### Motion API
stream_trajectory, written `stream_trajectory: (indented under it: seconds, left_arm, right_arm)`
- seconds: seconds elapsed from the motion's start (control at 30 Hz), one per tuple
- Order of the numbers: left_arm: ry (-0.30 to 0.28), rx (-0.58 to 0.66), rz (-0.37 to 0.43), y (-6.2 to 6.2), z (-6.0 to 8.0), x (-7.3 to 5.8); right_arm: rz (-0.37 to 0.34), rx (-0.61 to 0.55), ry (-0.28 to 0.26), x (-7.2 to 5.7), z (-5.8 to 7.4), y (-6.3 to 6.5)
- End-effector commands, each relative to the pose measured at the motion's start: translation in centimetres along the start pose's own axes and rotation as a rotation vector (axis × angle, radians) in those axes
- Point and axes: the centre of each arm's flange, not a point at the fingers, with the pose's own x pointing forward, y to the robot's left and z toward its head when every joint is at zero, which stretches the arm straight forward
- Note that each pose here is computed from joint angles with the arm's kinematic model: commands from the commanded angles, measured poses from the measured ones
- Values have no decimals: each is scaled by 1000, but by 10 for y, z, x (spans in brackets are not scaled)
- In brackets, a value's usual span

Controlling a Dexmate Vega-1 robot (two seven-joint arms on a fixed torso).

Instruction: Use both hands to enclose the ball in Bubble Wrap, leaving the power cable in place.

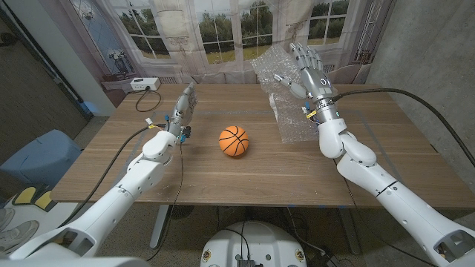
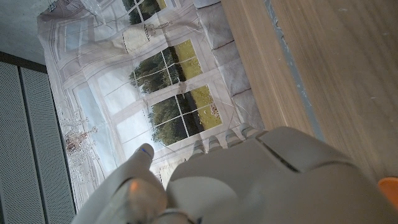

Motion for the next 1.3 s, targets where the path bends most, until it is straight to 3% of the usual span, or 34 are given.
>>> stream_trajectory:
  seconds: [0.03, 0.3, 0.63, 1.0, 1.3]
  left_arm:
    - [-6, 1, -26, -5, 1, 11]
    - [-11, 9, -30, -6, 5, 10]
    - [-23, 20, -18, -3, 11, 0]
    - [-30, 20, 10, 5, 11, -15]
    - [-30, 7, 23, 8, 4, -25]
  right_arm:
    - [120, 214, -79, -7, 23, -9]
    - [176, 254, -138, -8, 45, -5]
    - [255, 308, -204, -3, 71, 14]
    - [326, 331, -279, 12, 105, 36]
    - [405, 335, -336, 36, 134, 60]
